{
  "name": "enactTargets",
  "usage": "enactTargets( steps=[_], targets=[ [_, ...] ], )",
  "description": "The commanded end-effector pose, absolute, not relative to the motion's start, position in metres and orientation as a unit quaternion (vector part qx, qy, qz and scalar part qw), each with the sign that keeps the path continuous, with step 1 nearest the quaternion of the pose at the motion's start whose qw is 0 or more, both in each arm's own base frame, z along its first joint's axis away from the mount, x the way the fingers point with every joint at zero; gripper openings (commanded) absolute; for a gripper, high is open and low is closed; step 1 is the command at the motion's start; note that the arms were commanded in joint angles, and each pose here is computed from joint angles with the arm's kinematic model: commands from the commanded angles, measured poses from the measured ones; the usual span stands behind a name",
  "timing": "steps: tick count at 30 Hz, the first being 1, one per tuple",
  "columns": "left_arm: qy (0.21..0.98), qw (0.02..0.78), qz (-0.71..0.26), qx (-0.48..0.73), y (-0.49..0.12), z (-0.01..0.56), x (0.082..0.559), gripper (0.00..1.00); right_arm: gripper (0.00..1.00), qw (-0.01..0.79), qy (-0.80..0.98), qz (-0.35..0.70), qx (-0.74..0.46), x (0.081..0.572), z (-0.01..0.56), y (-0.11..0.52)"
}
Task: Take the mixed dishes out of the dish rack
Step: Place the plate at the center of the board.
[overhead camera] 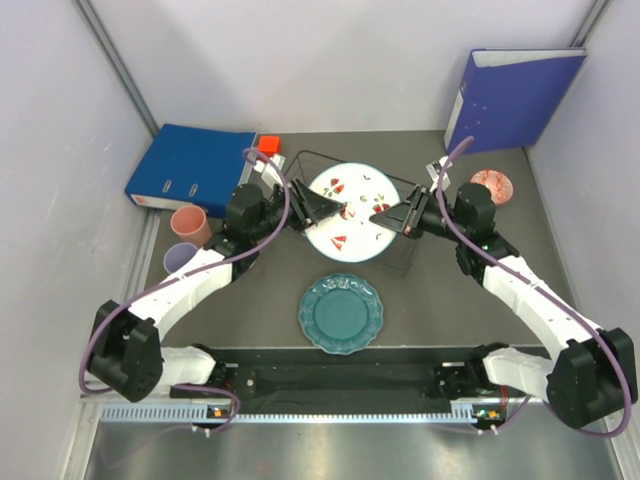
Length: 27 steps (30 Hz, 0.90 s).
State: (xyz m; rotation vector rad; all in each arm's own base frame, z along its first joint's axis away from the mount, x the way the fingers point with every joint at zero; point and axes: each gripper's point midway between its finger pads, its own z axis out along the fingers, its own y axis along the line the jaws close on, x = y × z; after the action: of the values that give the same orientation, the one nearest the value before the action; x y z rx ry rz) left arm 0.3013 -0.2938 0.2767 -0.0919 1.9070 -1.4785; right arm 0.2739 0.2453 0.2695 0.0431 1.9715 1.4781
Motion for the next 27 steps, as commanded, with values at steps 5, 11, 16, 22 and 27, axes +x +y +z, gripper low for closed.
enactTargets(
  steps=[5, 11, 16, 22, 27],
  targets=[
    [0.686, 0.373, -0.622, 0.054, -0.299, 0.305, 0.269, 0.57, 0.00, 0.348, 0.641, 0.681, -0.054, 0.239, 0.379, 0.245],
    [0.687, 0.381, -0.617, 0.035, -0.291, 0.302, 0.275, 0.57, 0.00, 0.359, 0.641, 0.677, -0.050, 0.242, 0.382, 0.234],
    [0.695, 0.399, -0.598, 0.003, -0.277, 0.300, 0.285, 0.61, 0.00, 0.378, 0.641, 0.667, -0.043, 0.247, 0.385, 0.224],
    [0.696, 0.425, -0.579, -0.014, -0.257, 0.307, 0.291, 0.74, 0.00, 0.383, 0.645, 0.660, -0.042, 0.250, 0.383, 0.222],
    [0.692, 0.419, -0.588, -0.012, -0.257, 0.308, 0.287, 0.71, 0.00, 0.384, 0.645, 0.659, -0.041, 0.252, 0.382, 0.222]
  ],
)
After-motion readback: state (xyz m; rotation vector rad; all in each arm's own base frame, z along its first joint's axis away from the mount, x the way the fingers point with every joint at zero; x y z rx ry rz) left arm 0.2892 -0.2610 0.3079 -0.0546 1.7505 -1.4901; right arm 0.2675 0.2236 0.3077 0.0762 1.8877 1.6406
